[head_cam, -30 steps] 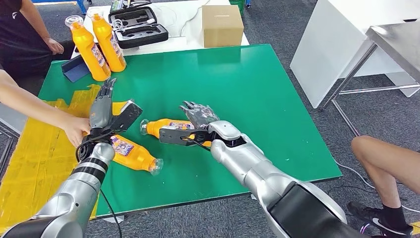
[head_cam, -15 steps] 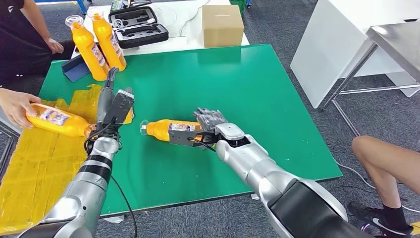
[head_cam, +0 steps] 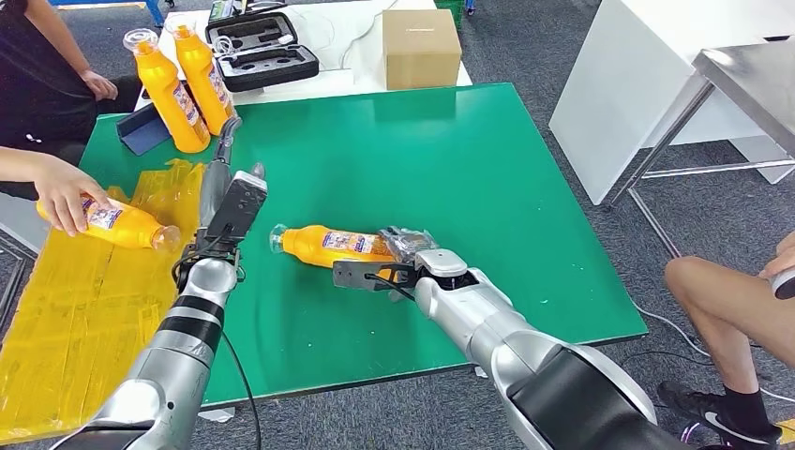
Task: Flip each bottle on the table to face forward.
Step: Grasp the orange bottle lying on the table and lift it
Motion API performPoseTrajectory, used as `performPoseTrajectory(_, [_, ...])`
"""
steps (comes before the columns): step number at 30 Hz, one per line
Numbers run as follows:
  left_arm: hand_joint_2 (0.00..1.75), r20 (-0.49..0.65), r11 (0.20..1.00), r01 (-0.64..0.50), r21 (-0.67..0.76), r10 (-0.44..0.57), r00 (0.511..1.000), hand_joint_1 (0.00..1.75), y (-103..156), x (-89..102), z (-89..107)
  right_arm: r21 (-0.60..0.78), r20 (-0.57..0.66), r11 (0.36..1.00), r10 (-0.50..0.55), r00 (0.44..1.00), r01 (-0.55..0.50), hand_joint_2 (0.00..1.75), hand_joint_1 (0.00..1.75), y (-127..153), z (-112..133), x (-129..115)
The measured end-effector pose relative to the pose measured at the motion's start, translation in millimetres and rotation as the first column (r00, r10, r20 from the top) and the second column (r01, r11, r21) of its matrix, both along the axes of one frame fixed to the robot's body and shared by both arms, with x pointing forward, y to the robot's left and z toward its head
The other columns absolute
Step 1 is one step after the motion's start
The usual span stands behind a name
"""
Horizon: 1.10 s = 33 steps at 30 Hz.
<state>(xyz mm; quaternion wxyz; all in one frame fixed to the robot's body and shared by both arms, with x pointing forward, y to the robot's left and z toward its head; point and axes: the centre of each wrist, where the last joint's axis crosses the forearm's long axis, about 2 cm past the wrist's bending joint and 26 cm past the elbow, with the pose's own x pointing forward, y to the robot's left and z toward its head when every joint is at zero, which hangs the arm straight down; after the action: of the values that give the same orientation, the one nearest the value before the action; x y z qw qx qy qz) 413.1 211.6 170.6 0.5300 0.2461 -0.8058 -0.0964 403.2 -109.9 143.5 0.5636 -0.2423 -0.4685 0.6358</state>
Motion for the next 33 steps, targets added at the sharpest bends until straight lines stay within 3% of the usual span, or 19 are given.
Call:
performPoseTrajectory(5, [0.00, 0.000, 0.999, 0.030, -0.011, -0.030, 1.000, 0.00, -6, -2.7, -0.9, -0.015, -0.009, 0.999, -0.037, 0.999, 0.036, 1.75, 0.00, -3, -2, 0])
performPoseTrajectory(9, [0.00, -0.005, 0.998, 0.056, -0.019, -0.056, 0.998, 0.00, -13, -5.8, -3.0, -0.026, -0.005, 0.995, -0.098, 0.995, 0.098, 1.75, 1.71, -7, -3, 2])
performPoseTrajectory(22, [0.00, -0.006, 0.996, 0.087, -0.035, -0.087, 0.996, 0.00, -20, -9.4, -4.6, 0.001, -0.043, 0.982, -0.189, 0.981, 0.189, 1.75, 1.75, -17, -6, 3])
performPoseTrajectory(33, [0.00, 0.009, 0.996, 0.073, -0.047, -0.072, 0.997, 0.00, -20, -13.0, -6.7, -0.088, -0.050, 0.985, -0.153, 0.987, 0.148, 1.75, 1.75, -17, -7, 4])
